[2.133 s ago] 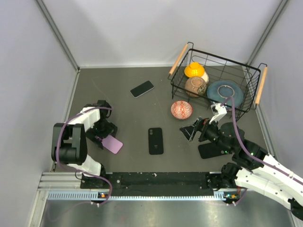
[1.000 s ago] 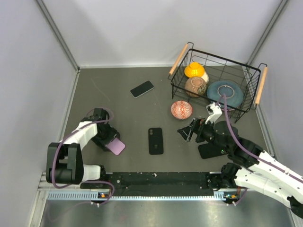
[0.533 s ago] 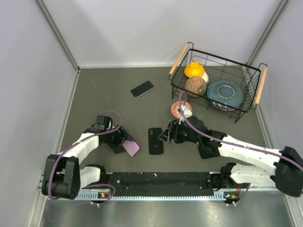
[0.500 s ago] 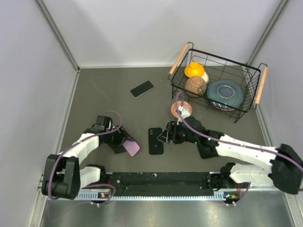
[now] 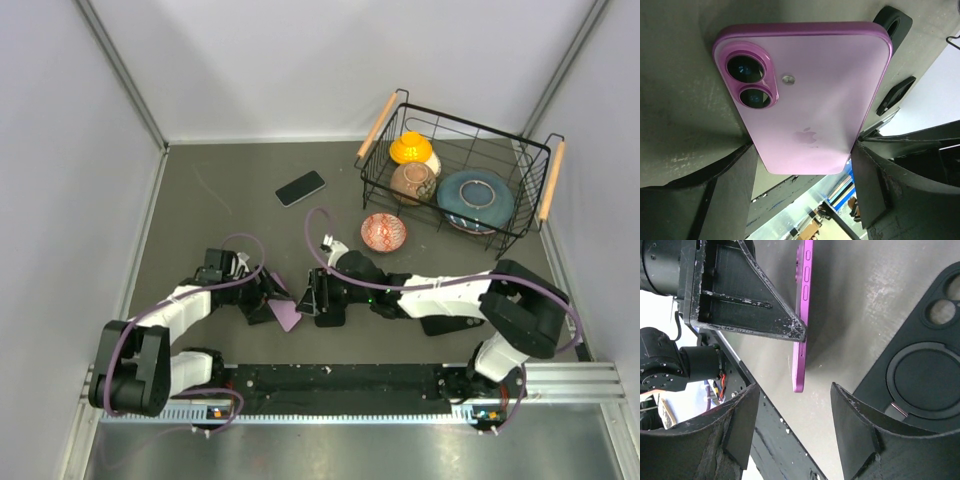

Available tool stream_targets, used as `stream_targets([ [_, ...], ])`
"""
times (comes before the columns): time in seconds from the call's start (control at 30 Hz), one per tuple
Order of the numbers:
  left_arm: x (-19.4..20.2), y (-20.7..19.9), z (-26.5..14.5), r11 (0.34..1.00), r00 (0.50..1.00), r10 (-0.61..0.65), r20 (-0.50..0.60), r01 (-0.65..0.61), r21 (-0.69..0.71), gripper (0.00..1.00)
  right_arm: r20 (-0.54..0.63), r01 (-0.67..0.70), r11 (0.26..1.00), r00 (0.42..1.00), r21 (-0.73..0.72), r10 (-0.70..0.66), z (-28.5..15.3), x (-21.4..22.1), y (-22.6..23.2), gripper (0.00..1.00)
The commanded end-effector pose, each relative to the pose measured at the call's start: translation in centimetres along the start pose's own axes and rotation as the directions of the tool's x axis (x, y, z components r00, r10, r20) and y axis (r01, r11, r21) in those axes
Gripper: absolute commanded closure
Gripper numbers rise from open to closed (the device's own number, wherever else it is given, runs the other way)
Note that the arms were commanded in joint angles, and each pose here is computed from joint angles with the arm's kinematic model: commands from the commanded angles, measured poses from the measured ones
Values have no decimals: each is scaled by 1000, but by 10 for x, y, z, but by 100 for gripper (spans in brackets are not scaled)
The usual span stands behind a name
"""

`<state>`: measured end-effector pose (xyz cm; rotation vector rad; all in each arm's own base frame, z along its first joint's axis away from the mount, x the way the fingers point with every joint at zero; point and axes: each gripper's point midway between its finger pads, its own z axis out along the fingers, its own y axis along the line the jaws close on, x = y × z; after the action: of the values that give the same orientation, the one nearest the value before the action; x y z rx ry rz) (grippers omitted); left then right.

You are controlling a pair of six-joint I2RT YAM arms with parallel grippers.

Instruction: Put the phone into the phone case

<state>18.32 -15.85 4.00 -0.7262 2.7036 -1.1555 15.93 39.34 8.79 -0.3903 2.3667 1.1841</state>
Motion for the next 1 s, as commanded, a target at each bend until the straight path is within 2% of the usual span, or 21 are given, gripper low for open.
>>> stream_targets([
  [0.0, 3, 9, 5, 999, 999, 38, -7, -38, -9, 62, 25, 31, 994, 999, -104, -28, 14, -11, 29, 42],
  [0.43, -1, -5, 5, 998, 999, 43, -3, -43, 55, 61, -22, -9, 991, 1000, -134, 6, 28, 4, 33, 50],
  [0.53, -3, -10, 5, 997, 999, 44, -8, -43, 68, 60, -4, -5, 993, 1000, -115, 5, 29, 0, 32, 62],
  [0.57, -3, -14, 5, 996, 999, 48, -13, -47, 78, 60, -1, -8, 995, 1000, -103, 8, 29, 0, 30, 71],
  [0.63, -6, -22, 3, 993, 998, 62, -12, -61, 101, 45, 12, -1, 996, 1000, -90, 2, 29, -1, 26, 81],
  [0.67, -6, -23, 2, 993, 998, 63, -14, -62, 96, 40, 17, 5, 996, 1000, -90, -4, 28, -1, 26, 91],
  [0.73, -11, -31, -3, 992, 996, 86, 6, -86, 93, 33, 14, 25, 998, 1000, -49, -25, 27, -1, 18, 100],
  [0.87, -16, -37, -14, 991, 992, 122, 28, -124, 55, 27, 37, 80, 996, 996, 29, -81, 23, -16, 15, 100],
  [0.9, -13, -32, -17, 994, 994, 104, 21, -105, 18, 26, 18, 92, 993, 995, 77, -93, 20, -15, 7, 100],
  [0.97, -15, -35, -23, 995, 994, 104, 26, -104, -5, 25, 53, 137, 979, 988, 149, -147, 17, -31, 3, 100],
])
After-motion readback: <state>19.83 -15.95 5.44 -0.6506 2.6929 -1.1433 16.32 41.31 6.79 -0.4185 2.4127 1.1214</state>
